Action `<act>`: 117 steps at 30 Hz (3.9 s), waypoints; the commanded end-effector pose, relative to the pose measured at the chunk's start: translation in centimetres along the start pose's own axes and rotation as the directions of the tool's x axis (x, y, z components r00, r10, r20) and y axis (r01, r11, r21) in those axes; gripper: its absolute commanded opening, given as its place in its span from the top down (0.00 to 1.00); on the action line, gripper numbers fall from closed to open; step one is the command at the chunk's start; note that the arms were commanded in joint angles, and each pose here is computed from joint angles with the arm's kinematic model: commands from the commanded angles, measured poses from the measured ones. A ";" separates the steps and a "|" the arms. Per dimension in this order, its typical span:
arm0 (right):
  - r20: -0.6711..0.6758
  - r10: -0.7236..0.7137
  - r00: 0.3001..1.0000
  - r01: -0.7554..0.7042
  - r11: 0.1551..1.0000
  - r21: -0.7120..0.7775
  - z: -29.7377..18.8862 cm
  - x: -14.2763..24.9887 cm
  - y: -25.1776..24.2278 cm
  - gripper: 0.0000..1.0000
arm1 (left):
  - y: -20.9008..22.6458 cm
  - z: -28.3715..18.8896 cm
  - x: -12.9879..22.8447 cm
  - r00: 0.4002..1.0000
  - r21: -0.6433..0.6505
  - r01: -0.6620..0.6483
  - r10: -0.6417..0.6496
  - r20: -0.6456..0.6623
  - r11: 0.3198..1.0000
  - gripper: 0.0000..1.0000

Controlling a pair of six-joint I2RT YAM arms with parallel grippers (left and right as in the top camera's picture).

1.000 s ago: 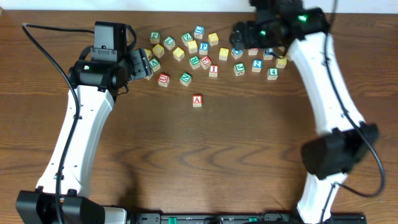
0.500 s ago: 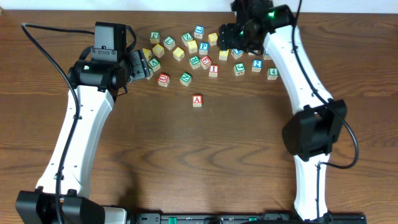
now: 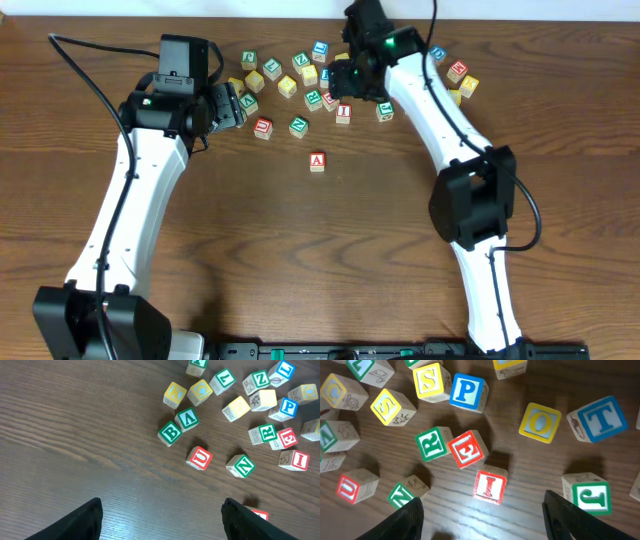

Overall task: Spell out AI2
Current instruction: 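Move the right gripper to the red I block and grasp it, then carry the red I block right of the A and release it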

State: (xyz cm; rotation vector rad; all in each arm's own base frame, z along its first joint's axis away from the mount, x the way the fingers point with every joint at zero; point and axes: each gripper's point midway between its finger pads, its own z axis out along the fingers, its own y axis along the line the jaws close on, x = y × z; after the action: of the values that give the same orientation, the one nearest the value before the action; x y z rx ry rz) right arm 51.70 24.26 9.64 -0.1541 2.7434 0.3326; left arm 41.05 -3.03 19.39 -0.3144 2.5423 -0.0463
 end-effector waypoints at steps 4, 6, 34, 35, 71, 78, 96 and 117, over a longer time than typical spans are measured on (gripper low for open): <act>0.010 0.004 1.000 -0.004 0.996 0.084 2.5 0.6 0.5 0.31 | 0.4 0.0 -0.2 1.000 -0.024 -0.007 0.007 0.004 1.000 0.25; 0.008 0.020 1.000 -0.021 0.993 0.117 3.2 0.9 0.0 0.32 | 0.5 0.0 -0.2 1.000 -0.025 -0.007 0.008 0.002 1.000 0.25; -0.045 0.073 0.996 -0.064 0.982 0.178 7.3 3.0 -1.3 0.59 | 0.5 0.0 0.0 1.000 -0.027 -0.008 0.008 -0.005 1.000 0.25; -0.046 0.073 0.996 -0.064 0.982 0.180 7.3 3.0 -1.3 0.59 | 0.5 0.0 0.0 1.000 -0.027 -0.008 0.008 -0.005 1.000 0.25; -0.236 0.059 0.970 -0.026 0.990 0.137 -0.3 7.6 1.6 0.84 | 0.5 0.0 0.0 1.000 -0.027 -0.008 0.008 -0.004 1.000 0.25; -0.285 0.001 0.959 0.048 0.985 0.167 1.0 10.6 3.2 0.77 | 0.5 0.0 0.0 1.000 -0.027 -0.008 0.008 -0.005 1.000 0.24; -0.280 0.032 0.960 0.036 0.971 0.235 3.5 12.5 2.5 0.76 | 0.5 0.0 0.0 1.000 -0.027 -0.008 0.008 -0.005 1.000 0.24; -0.253 0.210 0.944 -0.128 0.943 0.308 4.1 13.1 0.8 0.72 | 0.5 0.0 0.0 1.000 -0.027 -0.004 0.004 -0.005 1.000 0.24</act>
State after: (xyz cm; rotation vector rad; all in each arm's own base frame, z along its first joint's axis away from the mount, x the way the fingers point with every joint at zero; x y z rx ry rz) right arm 40.71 26.14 1.17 0.0399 3.0625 -0.0314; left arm 40.74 -2.81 19.20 -0.3189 2.5547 -0.0284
